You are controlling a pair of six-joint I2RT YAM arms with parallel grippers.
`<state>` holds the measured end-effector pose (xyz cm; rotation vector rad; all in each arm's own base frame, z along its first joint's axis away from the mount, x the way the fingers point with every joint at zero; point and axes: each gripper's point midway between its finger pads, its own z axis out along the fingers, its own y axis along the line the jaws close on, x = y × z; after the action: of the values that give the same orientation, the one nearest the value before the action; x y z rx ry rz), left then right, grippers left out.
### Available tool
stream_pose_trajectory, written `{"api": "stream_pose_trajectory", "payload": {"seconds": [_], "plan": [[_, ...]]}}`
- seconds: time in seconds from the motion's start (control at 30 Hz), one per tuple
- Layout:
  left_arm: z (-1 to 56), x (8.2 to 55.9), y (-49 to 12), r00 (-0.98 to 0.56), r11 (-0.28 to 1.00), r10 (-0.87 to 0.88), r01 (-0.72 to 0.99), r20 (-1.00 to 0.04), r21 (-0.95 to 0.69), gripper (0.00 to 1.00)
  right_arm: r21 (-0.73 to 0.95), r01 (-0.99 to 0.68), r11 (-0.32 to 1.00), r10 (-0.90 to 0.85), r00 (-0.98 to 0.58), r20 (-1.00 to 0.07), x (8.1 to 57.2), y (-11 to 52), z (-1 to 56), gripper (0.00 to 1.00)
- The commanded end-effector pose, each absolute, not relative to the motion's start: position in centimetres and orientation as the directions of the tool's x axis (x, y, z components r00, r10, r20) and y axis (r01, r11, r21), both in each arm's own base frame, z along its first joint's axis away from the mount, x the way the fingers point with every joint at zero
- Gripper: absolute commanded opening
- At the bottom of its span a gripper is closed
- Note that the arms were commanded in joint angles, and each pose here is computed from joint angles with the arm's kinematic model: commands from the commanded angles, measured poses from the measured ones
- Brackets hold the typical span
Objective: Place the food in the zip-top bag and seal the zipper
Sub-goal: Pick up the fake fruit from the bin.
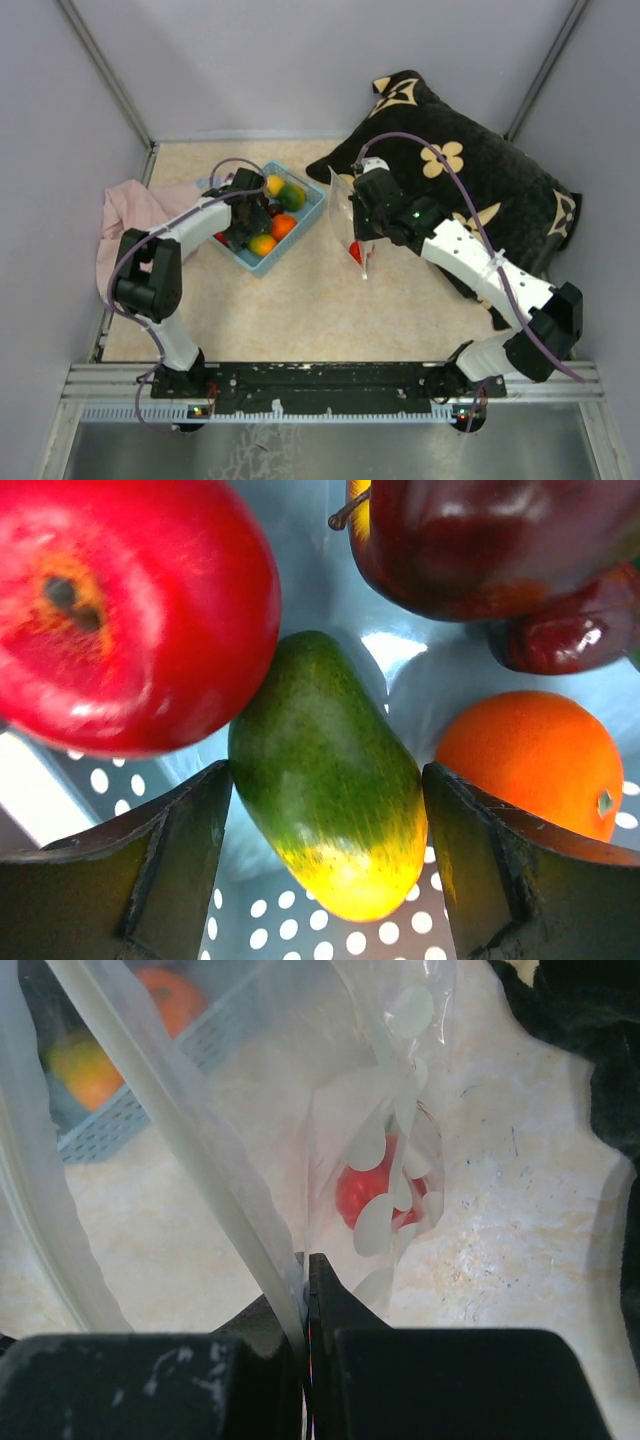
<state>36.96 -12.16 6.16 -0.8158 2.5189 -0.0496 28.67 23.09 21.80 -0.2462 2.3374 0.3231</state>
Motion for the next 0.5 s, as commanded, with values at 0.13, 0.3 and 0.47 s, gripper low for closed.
{"api": "stream_pose_trajectory", "payload": {"seconds": [0.13, 0.3, 0.47], "plan": [[4.1, 37.5, -12.2, -0.700, 0.798, -0.587, -0.584, -0.408, -0.147, 0.81, 0.164, -0.322, 0.933, -0.104, -0.675, -0.731, 29.0, 24.0, 22.3, 0.00], [3.5, 37.4, -12.1, -0.711, 0.806, -0.575, -0.576, -0.403, -0.134, 0.78, 0.161, -0.329, 0.930, -0.112, -0.674, -0.730, 29.1, 24.1, 22.1, 0.00], [4.0, 36.8, -12.4, -0.716, 0.810, -0.577, -0.565, -0.393, -0.158, 0.67, 0.161, -0.328, 0.931, -0.109, -0.671, -0.734, 29.1, 24.1, 22.4, 0.00]]}}
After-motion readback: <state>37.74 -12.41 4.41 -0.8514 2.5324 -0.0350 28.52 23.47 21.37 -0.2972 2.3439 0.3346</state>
